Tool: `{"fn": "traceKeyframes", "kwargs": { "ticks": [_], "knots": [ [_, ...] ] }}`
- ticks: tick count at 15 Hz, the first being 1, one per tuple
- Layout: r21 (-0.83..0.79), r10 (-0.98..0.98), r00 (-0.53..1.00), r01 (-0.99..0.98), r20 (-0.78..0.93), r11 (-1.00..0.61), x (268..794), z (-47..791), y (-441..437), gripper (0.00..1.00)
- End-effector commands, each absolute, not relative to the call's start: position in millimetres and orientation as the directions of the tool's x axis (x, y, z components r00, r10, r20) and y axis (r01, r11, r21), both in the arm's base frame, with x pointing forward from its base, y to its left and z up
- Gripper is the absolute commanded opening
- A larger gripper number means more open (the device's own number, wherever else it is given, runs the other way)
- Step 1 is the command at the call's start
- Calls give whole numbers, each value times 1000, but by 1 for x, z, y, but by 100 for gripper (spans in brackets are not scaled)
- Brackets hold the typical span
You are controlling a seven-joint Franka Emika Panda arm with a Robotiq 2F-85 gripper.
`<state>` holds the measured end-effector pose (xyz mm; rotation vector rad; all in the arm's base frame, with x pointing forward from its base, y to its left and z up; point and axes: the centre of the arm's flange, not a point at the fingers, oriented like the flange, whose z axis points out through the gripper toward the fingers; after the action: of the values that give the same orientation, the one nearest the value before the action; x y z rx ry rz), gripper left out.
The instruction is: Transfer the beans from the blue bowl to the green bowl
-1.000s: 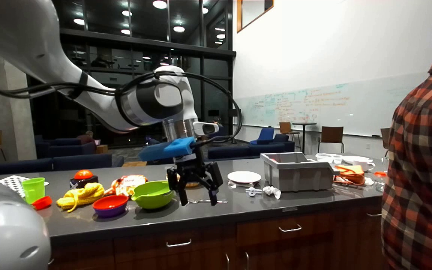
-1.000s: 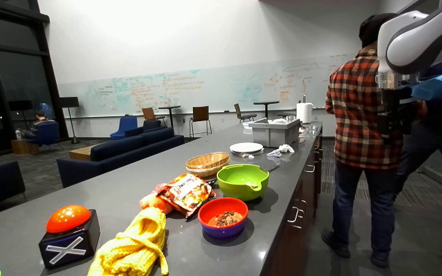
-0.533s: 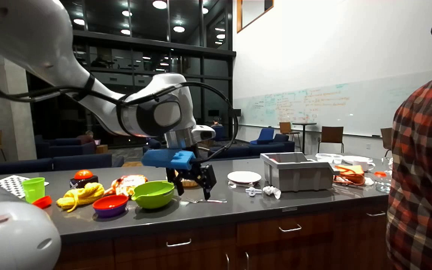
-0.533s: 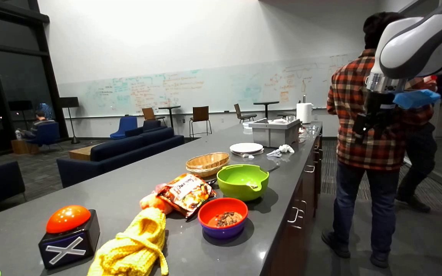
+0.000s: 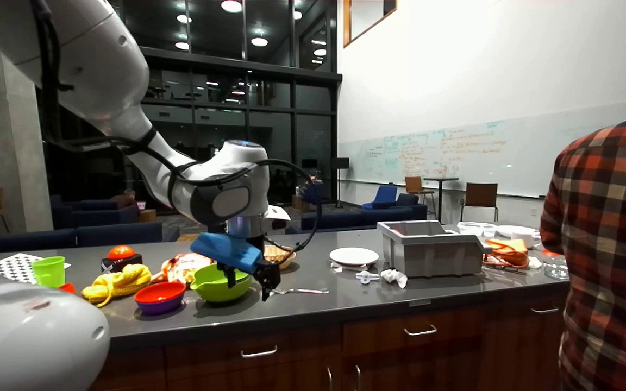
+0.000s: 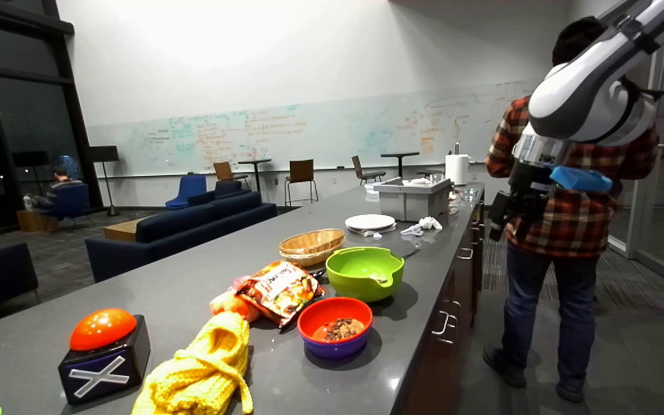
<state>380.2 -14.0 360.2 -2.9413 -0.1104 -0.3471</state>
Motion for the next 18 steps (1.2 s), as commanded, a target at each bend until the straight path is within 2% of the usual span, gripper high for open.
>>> {"fn": "traceKeyframes", "kwargs": {
  "ticks": [1, 10, 18],
  "knots": [
    [-235, 75, 961, 140, 267, -962, 373, 324, 17, 100],
    [-320, 15, 927, 145, 376, -936, 371, 305, 87, 100],
    [-337, 106, 912, 252, 396, -907, 344, 303, 158, 100]
  ]
}}
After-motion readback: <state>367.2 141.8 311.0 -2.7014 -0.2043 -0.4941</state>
